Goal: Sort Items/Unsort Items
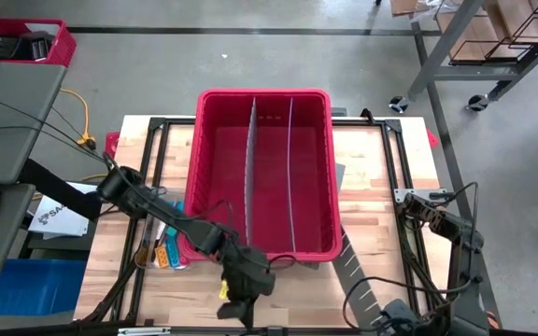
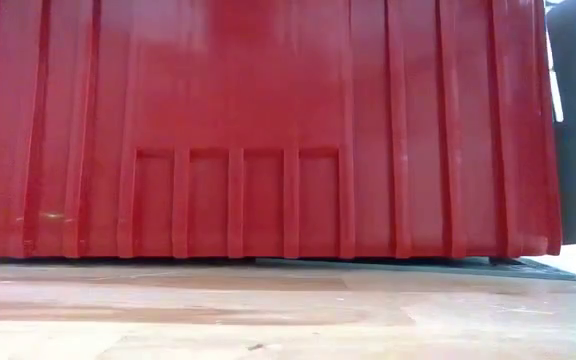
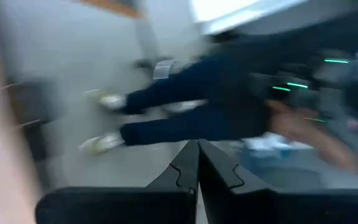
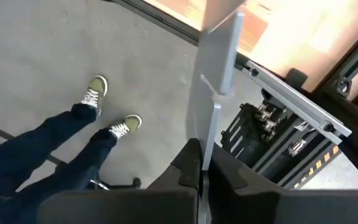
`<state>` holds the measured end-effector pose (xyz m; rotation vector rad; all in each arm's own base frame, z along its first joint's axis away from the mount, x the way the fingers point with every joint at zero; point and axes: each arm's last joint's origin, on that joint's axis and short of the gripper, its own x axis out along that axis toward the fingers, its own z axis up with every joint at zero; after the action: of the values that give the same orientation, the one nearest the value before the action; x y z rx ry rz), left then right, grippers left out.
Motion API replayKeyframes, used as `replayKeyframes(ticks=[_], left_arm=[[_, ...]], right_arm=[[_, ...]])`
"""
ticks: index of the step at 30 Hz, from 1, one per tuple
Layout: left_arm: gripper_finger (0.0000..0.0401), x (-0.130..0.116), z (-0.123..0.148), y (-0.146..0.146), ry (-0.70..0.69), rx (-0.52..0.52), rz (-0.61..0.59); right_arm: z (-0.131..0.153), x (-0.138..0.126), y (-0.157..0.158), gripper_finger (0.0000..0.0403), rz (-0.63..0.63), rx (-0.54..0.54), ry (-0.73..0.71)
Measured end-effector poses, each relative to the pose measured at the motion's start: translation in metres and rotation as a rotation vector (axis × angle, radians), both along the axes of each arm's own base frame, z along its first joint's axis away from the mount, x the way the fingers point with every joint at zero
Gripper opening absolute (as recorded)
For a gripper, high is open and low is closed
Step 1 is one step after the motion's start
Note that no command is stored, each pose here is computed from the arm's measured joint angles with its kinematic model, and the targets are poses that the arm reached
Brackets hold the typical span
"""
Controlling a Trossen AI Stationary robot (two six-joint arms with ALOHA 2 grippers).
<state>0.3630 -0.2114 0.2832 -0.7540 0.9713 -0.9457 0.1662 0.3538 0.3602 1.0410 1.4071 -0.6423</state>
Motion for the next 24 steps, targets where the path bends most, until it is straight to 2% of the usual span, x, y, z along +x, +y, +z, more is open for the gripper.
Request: replayKeyframes(ticks=[5,10,19,24], left_arm=[[0.0000,-0.006,0.041,0.005,-0.121,-0.196,-0.128],[0.0000,-0.023,0.082,0.018,-0.285,-0.283,-0.189],[0.0000,-0.072,0.153,0.069,-0.610,-0.271,-0.127],[0.0000,-0.103,0.178,0.102,-0.721,-0.187,-0.015]], right_arm=[[0.009,-0.002,-0.005,0.0000,0.005,0.018,-0.023],[0.013,0.004,-0.010,0.0000,-0.022,0.012,-0.074],[0.013,0.047,-0.034,0.0000,-0.153,-0.135,-0.297],[-0.013,0.064,-0.047,0.0000,-0.186,-0.258,-0.274]])
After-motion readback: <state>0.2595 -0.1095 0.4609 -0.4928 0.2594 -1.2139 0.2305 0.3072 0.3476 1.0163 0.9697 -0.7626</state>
